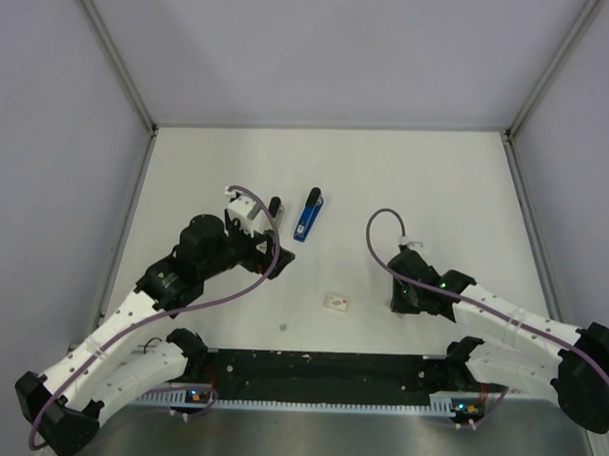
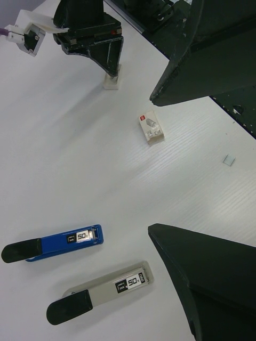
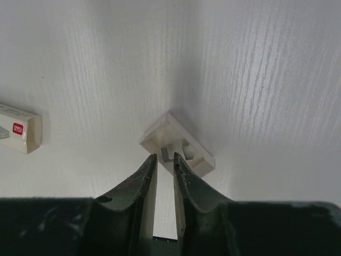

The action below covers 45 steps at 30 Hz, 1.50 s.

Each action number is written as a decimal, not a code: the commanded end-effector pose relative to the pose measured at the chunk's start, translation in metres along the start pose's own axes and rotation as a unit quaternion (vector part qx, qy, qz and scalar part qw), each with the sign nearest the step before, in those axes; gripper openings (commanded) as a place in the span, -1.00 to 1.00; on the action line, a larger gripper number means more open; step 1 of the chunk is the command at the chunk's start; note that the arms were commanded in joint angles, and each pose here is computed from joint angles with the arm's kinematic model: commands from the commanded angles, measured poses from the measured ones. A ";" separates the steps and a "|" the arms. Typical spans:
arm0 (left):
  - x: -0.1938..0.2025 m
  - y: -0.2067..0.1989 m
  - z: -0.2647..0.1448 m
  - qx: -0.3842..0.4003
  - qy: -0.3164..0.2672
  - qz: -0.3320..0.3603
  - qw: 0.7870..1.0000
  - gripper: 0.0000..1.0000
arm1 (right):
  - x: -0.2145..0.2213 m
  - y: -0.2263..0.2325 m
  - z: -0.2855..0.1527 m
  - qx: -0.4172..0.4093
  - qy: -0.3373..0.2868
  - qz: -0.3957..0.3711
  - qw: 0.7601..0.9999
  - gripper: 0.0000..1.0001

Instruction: Unload the staples from the stapler

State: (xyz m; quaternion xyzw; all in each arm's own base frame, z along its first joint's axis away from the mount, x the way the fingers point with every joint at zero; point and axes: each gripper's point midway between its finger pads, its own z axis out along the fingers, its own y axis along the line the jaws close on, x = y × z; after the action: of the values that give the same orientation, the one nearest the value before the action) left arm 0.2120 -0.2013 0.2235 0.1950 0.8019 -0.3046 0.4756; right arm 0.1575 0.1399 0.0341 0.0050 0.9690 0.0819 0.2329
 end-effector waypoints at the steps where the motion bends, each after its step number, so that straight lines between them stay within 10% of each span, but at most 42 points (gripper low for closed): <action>1: -0.013 -0.006 0.000 0.012 -0.024 0.003 1.000 0.97 | -0.009 0.006 0.001 -0.007 -0.022 0.004 1.000 -0.59; 19: -0.020 -0.004 -0.011 -0.004 -0.028 0.006 1.000 0.97 | -0.037 0.101 -0.033 -0.149 -0.035 -0.107 0.982 -0.29; 45: -0.033 0.050 -0.107 -0.171 -0.176 0.018 0.969 0.96 | 0.030 0.267 -0.018 -0.258 0.015 -0.245 0.935 -0.03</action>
State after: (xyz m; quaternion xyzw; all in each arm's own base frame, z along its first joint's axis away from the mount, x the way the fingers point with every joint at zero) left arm 0.1899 -0.1013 0.2782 0.0731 0.7539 -0.1967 0.6226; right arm 0.1162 0.3702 0.0702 -0.3008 0.8954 0.2520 0.2103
